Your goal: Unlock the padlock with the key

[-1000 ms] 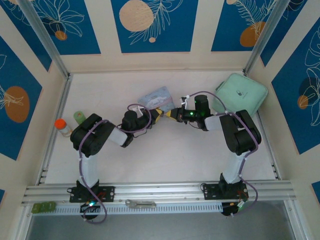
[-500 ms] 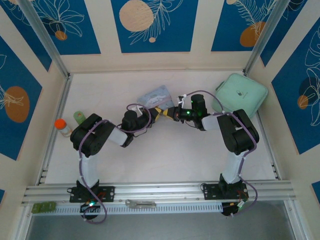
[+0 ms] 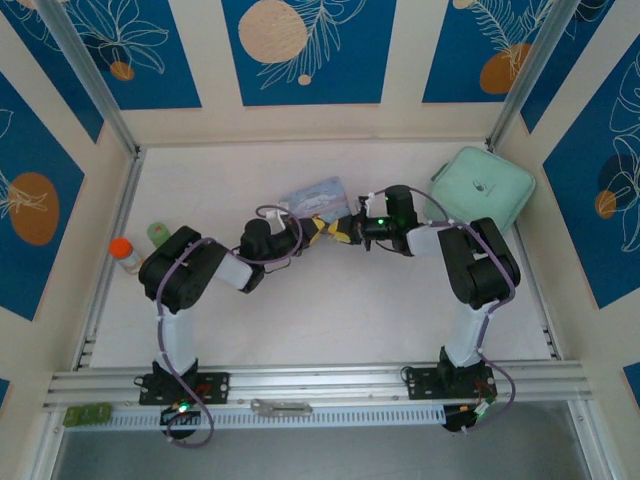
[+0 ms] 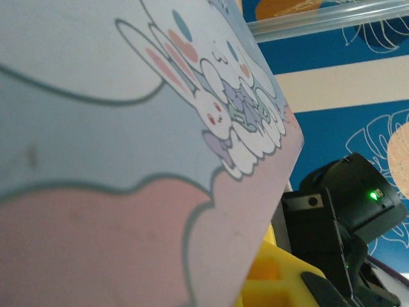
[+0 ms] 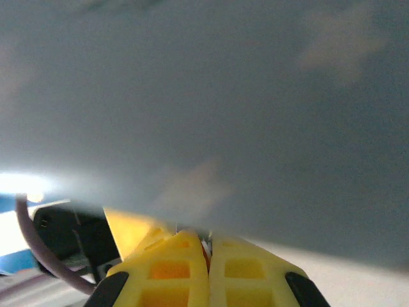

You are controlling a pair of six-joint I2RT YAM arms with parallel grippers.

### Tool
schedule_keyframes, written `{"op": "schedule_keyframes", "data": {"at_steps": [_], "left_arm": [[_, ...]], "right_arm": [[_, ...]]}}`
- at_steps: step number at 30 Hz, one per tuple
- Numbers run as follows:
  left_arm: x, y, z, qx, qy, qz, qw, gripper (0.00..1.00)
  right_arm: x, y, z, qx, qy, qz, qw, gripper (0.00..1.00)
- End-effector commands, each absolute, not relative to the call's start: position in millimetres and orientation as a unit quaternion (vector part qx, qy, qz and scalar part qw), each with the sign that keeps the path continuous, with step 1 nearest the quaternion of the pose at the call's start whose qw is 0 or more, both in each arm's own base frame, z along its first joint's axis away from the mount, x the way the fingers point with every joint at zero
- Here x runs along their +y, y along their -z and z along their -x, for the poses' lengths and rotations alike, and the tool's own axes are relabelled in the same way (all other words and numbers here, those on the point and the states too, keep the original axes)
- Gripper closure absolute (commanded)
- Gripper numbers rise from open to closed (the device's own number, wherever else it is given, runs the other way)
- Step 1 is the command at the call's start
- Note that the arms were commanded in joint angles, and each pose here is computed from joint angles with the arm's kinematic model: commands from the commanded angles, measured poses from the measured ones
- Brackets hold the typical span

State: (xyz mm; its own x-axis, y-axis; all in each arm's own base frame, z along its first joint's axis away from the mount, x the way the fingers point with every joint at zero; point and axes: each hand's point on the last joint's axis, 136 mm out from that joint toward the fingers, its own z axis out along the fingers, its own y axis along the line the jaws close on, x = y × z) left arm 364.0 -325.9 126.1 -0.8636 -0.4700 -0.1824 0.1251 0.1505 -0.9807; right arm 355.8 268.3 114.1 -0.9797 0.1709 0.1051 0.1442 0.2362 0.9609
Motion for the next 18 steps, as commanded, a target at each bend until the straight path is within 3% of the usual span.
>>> {"op": "schedule_keyframes", "data": {"at_steps": [1,12,18], "left_arm": [[-378.4,-190.7,-265.8,0.654,0.724,-0.144,0.163,1.00],[-373.7,-199.0,-255.2,0.635,0.714,-0.208,0.212,1.00],[-367.7,-194.2,-250.8,0.632,0.702,-0.228,0.237,1.00]], "right_arm": [[290.9,-158.4,-341.7,0.746,-0.657,-0.097,-0.054,1.00],[323.2,-179.7,-353.3,0.598,-0.712,-0.309,-0.200,1.00],[344.9,-187.1,-344.1,0.566,-0.702,-0.351,-0.251,1.00]]}}
